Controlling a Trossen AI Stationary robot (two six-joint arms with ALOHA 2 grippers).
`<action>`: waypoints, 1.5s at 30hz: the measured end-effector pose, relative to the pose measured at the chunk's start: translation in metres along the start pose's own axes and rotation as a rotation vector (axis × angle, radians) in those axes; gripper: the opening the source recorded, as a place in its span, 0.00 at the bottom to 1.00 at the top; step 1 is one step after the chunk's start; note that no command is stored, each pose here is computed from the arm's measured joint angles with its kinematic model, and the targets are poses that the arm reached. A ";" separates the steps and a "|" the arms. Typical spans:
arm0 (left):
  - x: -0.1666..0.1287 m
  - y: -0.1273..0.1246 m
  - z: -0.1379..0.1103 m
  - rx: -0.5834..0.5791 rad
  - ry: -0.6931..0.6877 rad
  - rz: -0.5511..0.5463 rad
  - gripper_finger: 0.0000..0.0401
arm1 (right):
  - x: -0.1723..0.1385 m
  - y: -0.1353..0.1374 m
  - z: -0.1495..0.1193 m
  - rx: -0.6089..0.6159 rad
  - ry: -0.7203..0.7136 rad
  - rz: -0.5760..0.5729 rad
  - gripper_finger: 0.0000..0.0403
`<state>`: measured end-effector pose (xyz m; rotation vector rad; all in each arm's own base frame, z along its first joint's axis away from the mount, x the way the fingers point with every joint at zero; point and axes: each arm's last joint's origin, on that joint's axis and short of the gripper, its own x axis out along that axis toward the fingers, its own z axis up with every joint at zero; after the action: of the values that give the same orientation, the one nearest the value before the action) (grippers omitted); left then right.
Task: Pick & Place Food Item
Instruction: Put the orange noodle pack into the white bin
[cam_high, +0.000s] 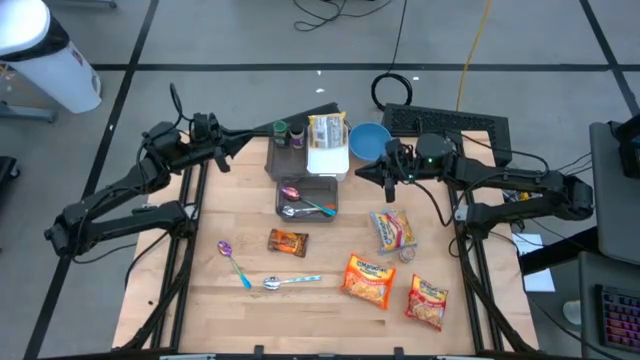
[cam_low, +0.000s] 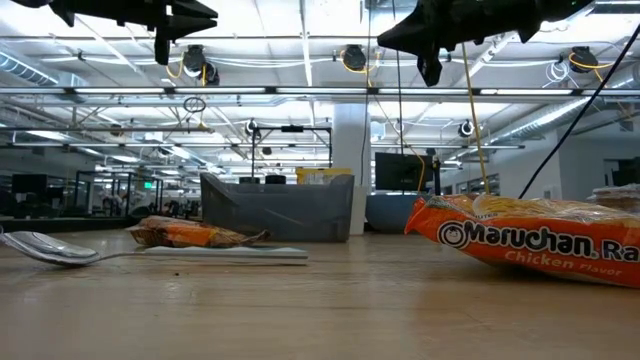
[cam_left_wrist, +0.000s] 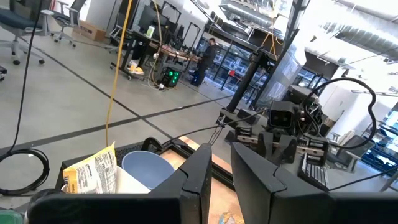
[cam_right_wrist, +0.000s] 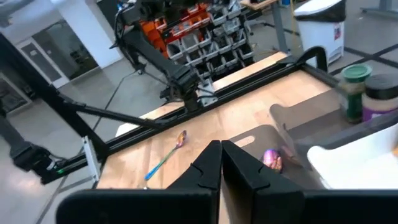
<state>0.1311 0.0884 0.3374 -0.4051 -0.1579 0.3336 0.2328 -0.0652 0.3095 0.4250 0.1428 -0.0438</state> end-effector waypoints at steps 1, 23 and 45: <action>0.000 0.000 0.000 0.000 0.000 0.000 0.16 | 0.001 0.002 -0.001 -0.001 0.005 0.008 0.03; 0.000 0.000 0.001 -0.059 -0.007 -0.003 0.16 | 0.038 0.026 -0.011 0.095 -0.143 0.060 0.47; 0.000 -0.015 0.002 -0.192 0.072 -0.277 0.20 | 0.047 0.021 -0.013 0.135 -0.176 0.021 0.45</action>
<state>0.1346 0.0764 0.3457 -0.5773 -0.1739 0.0309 0.2787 -0.0414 0.2992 0.5548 -0.0383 -0.0706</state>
